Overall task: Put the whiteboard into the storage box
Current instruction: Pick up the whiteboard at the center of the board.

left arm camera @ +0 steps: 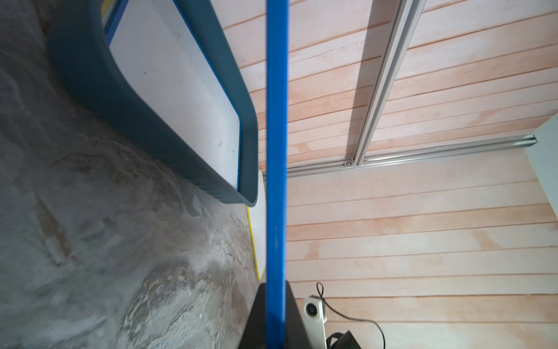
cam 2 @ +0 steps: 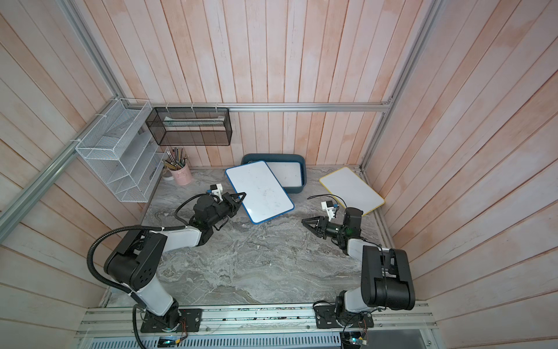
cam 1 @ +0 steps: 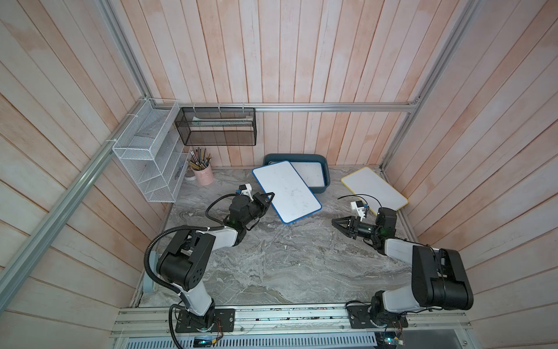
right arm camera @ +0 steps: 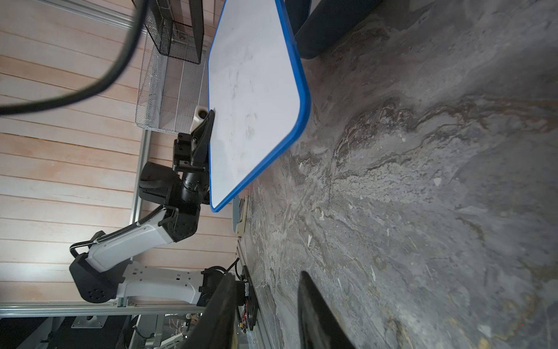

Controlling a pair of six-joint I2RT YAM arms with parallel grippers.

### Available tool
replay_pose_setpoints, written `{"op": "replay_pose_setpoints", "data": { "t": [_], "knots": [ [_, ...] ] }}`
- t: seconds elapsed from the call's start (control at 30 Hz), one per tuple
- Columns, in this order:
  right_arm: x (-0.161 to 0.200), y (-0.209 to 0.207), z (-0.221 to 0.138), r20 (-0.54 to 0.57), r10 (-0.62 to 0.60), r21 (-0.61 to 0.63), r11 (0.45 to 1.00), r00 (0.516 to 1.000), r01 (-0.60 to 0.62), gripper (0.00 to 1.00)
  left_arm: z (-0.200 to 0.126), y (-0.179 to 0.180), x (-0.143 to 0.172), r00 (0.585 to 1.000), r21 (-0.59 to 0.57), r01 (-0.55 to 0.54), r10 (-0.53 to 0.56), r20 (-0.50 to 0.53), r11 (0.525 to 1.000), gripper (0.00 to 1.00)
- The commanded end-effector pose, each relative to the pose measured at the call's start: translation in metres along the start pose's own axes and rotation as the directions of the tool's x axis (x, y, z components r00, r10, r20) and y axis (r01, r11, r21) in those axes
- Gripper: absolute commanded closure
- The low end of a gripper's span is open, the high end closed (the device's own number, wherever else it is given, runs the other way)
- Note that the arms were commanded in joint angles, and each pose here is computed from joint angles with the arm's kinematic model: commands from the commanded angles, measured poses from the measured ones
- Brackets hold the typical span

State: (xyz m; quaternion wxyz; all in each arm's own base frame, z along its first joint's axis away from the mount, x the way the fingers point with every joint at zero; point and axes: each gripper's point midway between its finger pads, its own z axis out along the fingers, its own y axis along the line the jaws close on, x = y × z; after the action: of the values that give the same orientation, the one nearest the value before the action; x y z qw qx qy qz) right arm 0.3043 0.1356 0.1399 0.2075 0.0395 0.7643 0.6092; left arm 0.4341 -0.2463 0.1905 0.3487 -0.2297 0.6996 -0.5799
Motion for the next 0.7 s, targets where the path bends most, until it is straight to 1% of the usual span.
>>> {"op": "replay_pose_setpoints", "data": {
  "t": [0.0,0.07,0.13,0.2,0.27,0.33,0.4,0.47,0.53,0.67],
  "knots": [
    [-0.004,-0.004,0.000,0.009,-0.044,0.022,0.999,0.999,0.044,0.64,0.021,-0.029,-0.024,0.989,0.071,0.032,-0.042,0.144,0.997,1.00],
    [-0.002,-0.004,0.001,0.007,-0.044,0.015,0.999,0.999,0.044,0.64,0.034,-0.025,-0.025,0.981,0.065,0.079,-0.090,0.171,0.995,1.00],
    [-0.002,-0.003,0.001,0.009,-0.043,0.005,0.999,0.999,0.043,0.64,0.050,-0.032,-0.027,0.980,0.093,0.083,-0.099,0.173,0.992,1.00],
    [0.000,-0.001,0.001,0.005,-0.041,-0.017,0.999,0.999,0.041,0.64,0.062,-0.031,-0.031,0.974,0.088,0.103,-0.119,0.195,0.991,1.00],
    [0.001,0.003,0.000,0.008,-0.041,-0.039,0.998,0.999,0.041,0.64,0.067,-0.029,-0.037,0.960,0.079,0.117,-0.134,0.248,0.990,1.00],
    [0.001,0.007,0.000,0.009,-0.048,-0.048,0.998,0.999,0.048,0.64,0.069,-0.020,-0.044,0.926,0.033,0.167,-0.168,0.338,0.985,1.00],
    [0.002,0.010,-0.001,0.012,-0.057,-0.048,0.997,0.998,0.057,0.64,0.075,-0.014,-0.047,0.901,-0.019,0.208,-0.184,0.393,0.978,1.00],
    [0.002,0.010,-0.002,0.013,-0.061,-0.041,0.997,0.998,0.062,0.64,0.087,-0.014,-0.049,0.895,-0.045,0.223,-0.186,0.407,0.974,1.00],
    [0.003,0.011,-0.002,0.013,-0.064,-0.039,0.997,0.998,0.065,0.64,0.099,-0.017,-0.051,0.887,-0.036,0.240,-0.204,0.413,0.970,1.00],
    [0.003,0.015,-0.002,0.010,-0.064,-0.051,0.997,0.998,0.064,0.64,0.119,-0.007,-0.053,0.868,-0.089,0.297,-0.230,0.439,0.951,1.00]
  ]
}}
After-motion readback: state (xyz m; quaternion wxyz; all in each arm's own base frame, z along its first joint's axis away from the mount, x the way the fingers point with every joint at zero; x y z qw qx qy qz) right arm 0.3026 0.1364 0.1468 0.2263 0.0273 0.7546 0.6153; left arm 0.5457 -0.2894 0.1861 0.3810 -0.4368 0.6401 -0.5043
